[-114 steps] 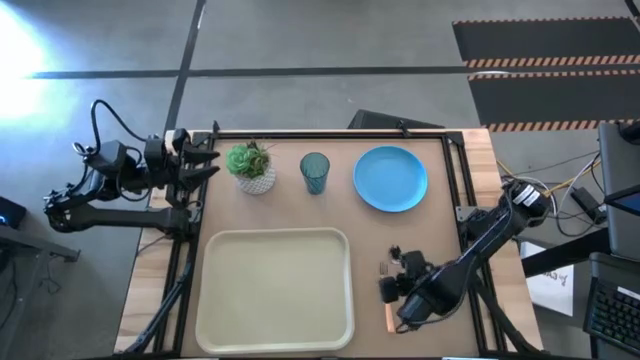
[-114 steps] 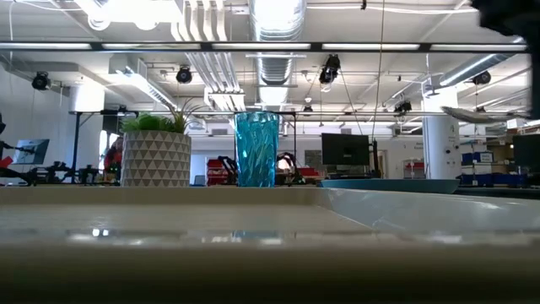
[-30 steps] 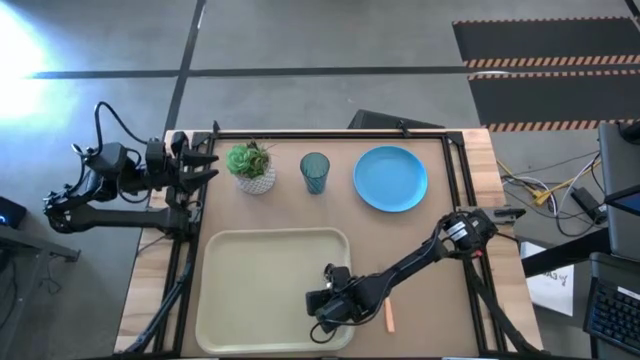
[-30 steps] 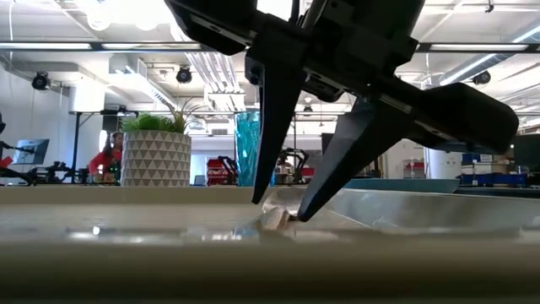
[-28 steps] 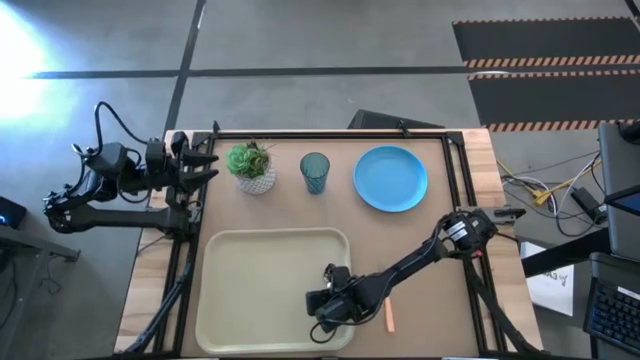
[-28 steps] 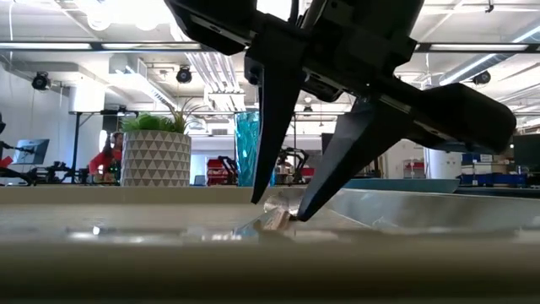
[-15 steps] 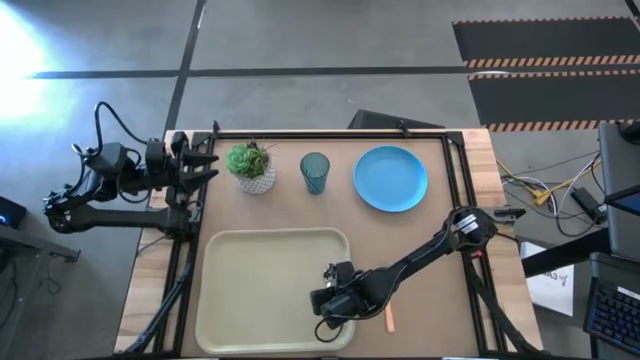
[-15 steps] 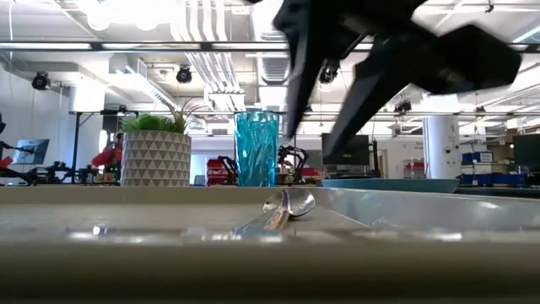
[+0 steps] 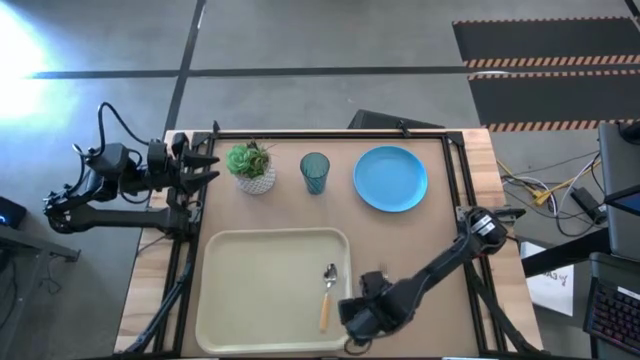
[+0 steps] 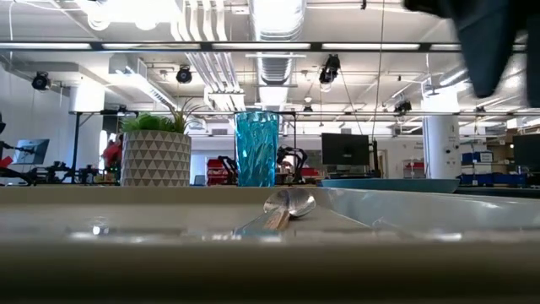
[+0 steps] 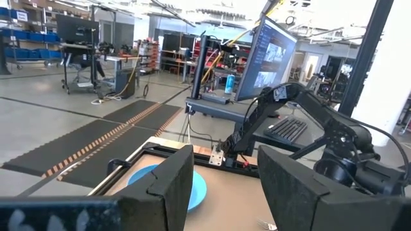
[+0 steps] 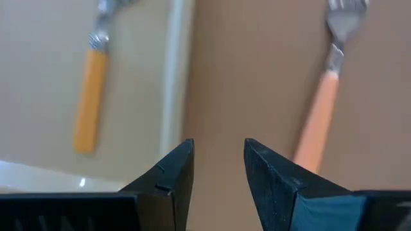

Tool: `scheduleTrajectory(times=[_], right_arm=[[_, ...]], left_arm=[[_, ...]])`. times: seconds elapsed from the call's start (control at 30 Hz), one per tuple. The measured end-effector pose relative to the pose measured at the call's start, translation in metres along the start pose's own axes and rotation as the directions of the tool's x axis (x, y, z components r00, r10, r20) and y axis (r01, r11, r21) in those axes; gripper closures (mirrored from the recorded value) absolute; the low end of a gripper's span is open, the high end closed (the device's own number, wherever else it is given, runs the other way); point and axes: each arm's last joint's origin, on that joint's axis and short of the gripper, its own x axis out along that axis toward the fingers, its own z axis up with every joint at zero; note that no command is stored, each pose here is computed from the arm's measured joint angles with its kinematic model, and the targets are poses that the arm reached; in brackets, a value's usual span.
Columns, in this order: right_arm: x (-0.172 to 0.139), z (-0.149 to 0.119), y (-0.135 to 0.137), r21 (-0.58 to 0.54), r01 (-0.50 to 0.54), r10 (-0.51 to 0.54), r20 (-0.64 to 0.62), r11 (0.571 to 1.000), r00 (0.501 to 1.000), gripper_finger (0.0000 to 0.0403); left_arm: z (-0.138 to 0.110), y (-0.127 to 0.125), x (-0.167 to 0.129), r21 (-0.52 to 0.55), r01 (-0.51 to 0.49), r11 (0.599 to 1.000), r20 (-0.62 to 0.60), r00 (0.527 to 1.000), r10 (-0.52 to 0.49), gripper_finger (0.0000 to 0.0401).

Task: Pick and place plate/cup/fork/spoon on tray
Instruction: Put the light pink fork on the left side of the orange spoon on the gray tray

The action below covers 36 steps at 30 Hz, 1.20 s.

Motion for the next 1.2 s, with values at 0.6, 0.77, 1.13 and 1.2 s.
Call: scheduleTrajectory(times=[0.6,0.77,1.13,1.2], right_arm=[[0.016,-0.004,-0.025,0.021,0.181,-0.182,0.022,0.983,0.983,0.0228],[0.027,-0.001,-0.032,0.023,0.212,-0.213,0.038,0.977,0.976,0.0227],[0.052,0.001,-0.041,0.029,0.147,-0.147,0.001,0.989,0.989,0.0227],[0.060,0.002,-0.043,0.039,0.125,-0.125,-0.011,0.991,0.992,0.0227]], left_arm=[[0.001,0.000,0.000,0.000,0.001,1.000,0.005,1.000,-0.001,0.0244],[0.001,0.000,0.000,0.000,0.000,1.000,0.005,1.000,0.000,0.0244],[0.001,0.000,0.000,0.000,0.006,1.000,0.006,1.000,-0.006,0.0244],[0.001,-0.001,0.000,0.000,0.019,1.000,0.004,1.000,-0.019,0.0244]])
